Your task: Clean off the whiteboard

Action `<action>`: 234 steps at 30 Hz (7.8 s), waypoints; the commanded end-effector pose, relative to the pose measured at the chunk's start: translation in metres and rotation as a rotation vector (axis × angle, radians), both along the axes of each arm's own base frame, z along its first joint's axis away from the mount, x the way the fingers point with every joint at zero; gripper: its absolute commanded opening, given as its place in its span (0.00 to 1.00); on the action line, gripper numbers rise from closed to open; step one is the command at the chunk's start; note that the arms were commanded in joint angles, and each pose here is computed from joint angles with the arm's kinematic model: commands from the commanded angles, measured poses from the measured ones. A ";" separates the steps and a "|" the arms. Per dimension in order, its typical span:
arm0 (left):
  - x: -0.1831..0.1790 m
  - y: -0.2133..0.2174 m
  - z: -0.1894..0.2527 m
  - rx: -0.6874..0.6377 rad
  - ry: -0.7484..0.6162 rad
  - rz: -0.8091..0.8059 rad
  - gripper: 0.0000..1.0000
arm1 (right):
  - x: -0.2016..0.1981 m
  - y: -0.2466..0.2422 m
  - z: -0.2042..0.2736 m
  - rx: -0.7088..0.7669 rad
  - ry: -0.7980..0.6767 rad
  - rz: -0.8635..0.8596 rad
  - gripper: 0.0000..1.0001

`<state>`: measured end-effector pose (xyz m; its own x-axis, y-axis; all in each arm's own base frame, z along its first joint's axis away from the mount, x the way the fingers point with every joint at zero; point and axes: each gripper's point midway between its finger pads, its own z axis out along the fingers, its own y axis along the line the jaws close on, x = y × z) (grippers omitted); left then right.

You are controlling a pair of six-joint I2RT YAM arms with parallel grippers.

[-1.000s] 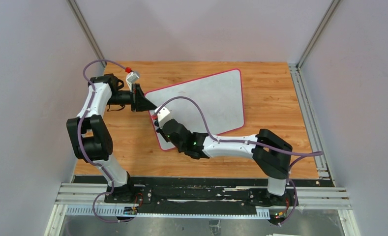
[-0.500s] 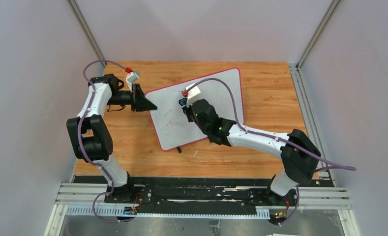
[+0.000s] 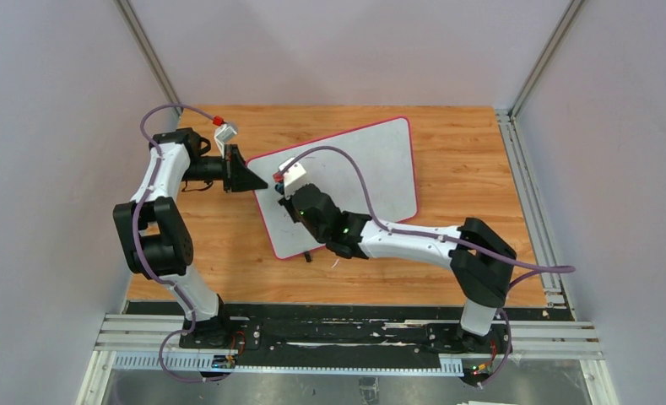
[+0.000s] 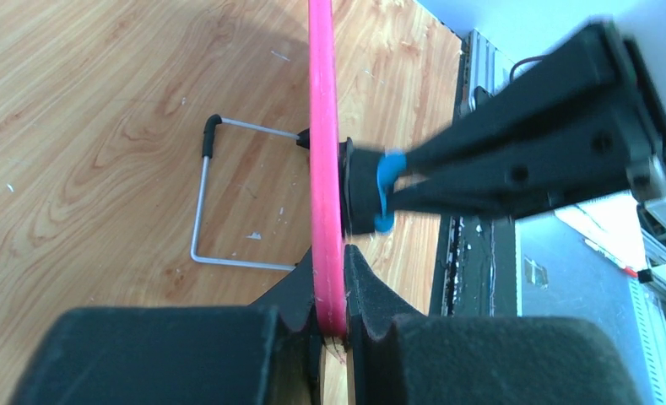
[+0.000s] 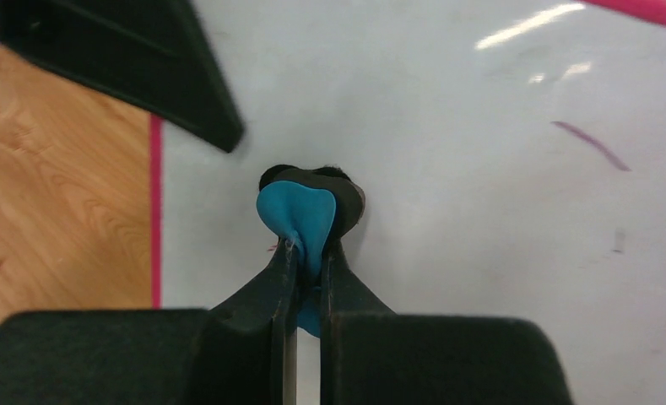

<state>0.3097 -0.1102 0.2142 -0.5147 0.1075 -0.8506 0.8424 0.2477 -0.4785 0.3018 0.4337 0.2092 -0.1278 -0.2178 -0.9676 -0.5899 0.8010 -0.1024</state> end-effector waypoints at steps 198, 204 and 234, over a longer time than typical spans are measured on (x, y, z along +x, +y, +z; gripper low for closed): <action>0.011 0.003 -0.028 0.128 -0.101 -0.063 0.46 | -0.112 -0.349 -0.181 0.033 0.959 -0.527 0.27; 0.011 0.003 -0.026 0.128 -0.102 -0.061 0.56 | -0.111 -0.348 -0.178 0.038 0.946 -0.520 0.34; 0.005 0.063 0.001 0.164 -0.085 0.170 0.77 | -0.102 -0.354 -0.153 0.039 0.839 -0.522 0.42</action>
